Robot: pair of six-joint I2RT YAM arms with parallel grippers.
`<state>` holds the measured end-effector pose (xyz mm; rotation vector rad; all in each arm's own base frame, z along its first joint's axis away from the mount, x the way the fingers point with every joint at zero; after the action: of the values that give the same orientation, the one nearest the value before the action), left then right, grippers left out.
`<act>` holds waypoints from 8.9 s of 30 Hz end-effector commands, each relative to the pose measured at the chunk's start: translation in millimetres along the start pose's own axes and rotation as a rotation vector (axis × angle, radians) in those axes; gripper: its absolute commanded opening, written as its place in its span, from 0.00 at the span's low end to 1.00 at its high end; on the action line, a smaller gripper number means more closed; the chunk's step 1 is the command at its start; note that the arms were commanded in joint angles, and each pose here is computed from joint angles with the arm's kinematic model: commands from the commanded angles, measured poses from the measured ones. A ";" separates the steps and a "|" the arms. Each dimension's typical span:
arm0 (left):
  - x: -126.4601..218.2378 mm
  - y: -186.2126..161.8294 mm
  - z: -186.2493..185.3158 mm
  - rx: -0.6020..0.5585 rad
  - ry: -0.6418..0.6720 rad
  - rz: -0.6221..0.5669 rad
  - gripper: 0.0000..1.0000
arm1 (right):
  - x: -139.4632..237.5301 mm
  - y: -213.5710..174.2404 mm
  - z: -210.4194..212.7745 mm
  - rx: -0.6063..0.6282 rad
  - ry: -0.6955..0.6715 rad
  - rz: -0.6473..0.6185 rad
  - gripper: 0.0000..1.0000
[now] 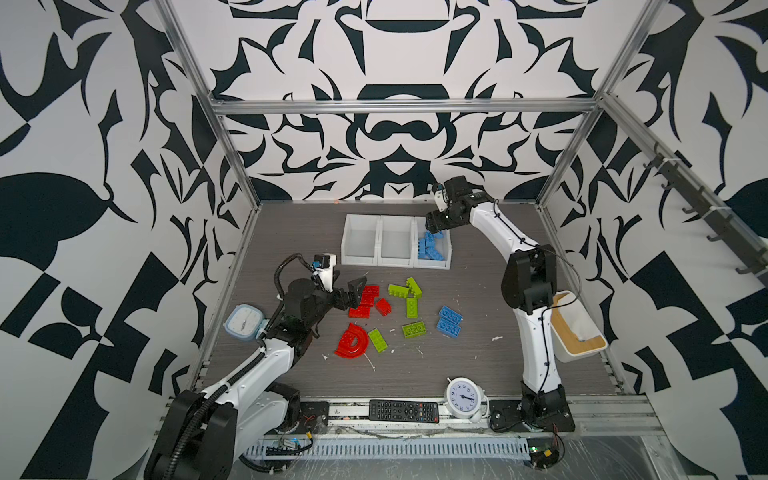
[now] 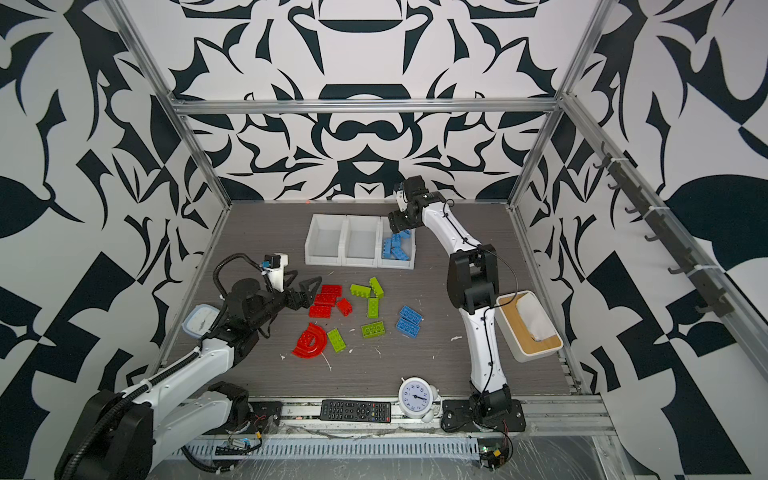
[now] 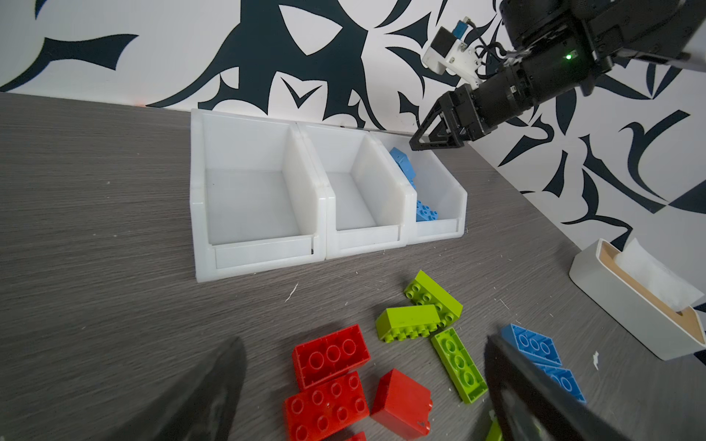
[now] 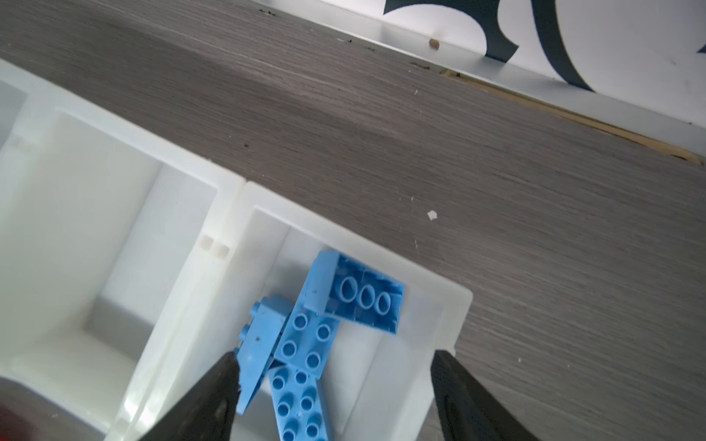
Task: Sort the legos into containers by color
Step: 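Move the right gripper down to the blue bricks nearer the robot, then close the right gripper on a small blue 2x2 brick and lift it, then carry the small blue brick up to the compartment with the right gripper, then lower the small blue brick into the compartment and open the right gripper, then move the open right gripper down to a blue brick beside the lime bricks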
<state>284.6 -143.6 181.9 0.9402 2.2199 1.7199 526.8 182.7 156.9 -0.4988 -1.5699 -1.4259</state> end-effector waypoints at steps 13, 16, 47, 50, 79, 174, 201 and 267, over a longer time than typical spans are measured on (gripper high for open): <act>0.5 2.5 0.8 -0.005 0.012 -0.011 1.00 | 119.4 -153.8 37.2 -0.247 0.115 -0.003 0.81; -2.0 1.9 0.2 -0.001 0.001 -0.007 1.00 | 116.6 -186.1 46.5 -0.254 0.093 0.029 0.81; -4.7 -0.8 -0.4 0.005 -0.009 0.006 1.00 | 71.8 -268.6 74.5 -0.371 0.122 0.241 0.81; -4.8 -0.7 0.3 0.005 -0.005 0.004 1.00 | 75.9 -267.2 70.9 -0.366 0.097 0.231 0.81; -3.5 0.9 -0.3 0.005 -0.005 -0.001 1.00 | 27.7 -249.8 101.4 -0.071 -0.096 0.326 0.76; -3.7 1.0 -1.8 0.011 -0.016 0.003 1.00 | 81.2 -166.6 54.1 -0.070 -0.047 0.151 0.24; -4.4 0.2 0.0 -0.001 -0.003 0.008 1.00 | 25.1 2.3 12.3 -0.030 0.028 -0.066 0.27; -11.9 -4.6 -3.9 0.027 -0.056 0.013 1.00 | 67.3 -285.0 113.5 0.109 -0.076 0.381 0.73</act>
<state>289.1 -153.4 170.5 1.0213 2.2225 1.6570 217.2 195.6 53.1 -0.7690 -1.4699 -0.9898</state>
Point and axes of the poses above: each gripper's point midway between its finger pads, its own x axis back along the fingers, its own z axis along the line the jaws close on, y = z × x, the point moved 3 cm from there along x, back along the fingers, and after that the axes turned 2 degrees about -x, right-handed, at the moved point
